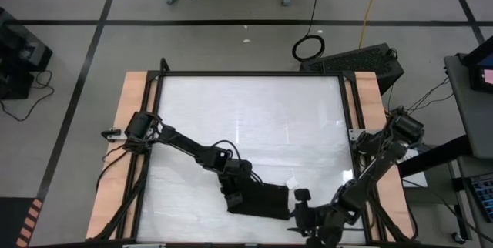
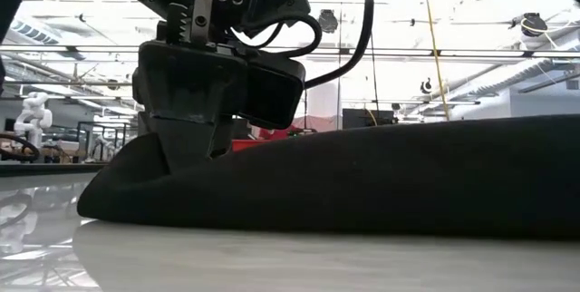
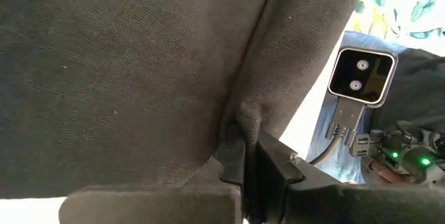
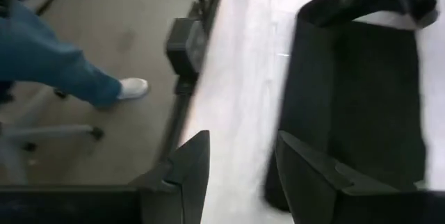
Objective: Roll towel
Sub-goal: Roll the black towel
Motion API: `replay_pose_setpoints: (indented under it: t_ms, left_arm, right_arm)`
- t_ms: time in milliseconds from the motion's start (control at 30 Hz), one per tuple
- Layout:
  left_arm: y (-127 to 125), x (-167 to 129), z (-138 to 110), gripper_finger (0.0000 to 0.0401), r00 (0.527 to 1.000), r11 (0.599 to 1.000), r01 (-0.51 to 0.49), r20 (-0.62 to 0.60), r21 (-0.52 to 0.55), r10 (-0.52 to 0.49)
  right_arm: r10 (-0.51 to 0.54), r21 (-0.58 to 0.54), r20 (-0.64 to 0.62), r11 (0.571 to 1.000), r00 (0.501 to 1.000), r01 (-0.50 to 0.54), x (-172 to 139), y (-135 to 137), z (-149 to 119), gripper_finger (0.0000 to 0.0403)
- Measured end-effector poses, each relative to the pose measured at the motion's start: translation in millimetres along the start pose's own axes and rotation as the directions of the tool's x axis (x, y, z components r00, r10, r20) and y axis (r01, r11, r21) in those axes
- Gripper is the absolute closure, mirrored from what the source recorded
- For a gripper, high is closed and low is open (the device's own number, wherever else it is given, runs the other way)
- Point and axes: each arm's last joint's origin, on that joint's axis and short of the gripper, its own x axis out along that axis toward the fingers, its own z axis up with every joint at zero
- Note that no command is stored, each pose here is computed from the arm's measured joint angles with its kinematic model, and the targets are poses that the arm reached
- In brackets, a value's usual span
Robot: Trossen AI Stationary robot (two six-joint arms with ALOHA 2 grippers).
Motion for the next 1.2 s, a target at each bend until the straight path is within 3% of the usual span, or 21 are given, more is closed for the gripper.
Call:
replay_pose_setpoints:
  t_ms: [167, 400, 733, 1200]
  left_arm:
    - [0, 0, 0, 0.0384, 1.000, 1.000, 0.005, -0.006, 0.006, -0.005]
    - [2, -2, 1, 0.0384, 1.000, 1.000, 0.009, -0.010, -0.002, -0.009]
    - [3, -2, 2, 0.0384, 1.000, 1.000, 0.005, -0.007, -0.003, -0.005]
    - [3, -2, 2, 0.0384, 1.000, 1.000, 0.005, -0.007, 0.003, -0.005]
  right_arm:
    - [0.010, -0.057, -0.035, 0.998, 0.999, -0.012, 10, -12, 6, 0.0248]
    - [0.058, -0.088, -0.123, 0.994, 0.991, -0.069, 31, -14, -6, 0.0248]
    - [-0.006, -0.113, -0.109, 0.994, 0.994, -0.006, 38, -18, -8, 0.0248]
    - [-0.073, -0.128, -0.210, 0.991, 0.975, 0.046, 41, -32, -13, 0.0248]
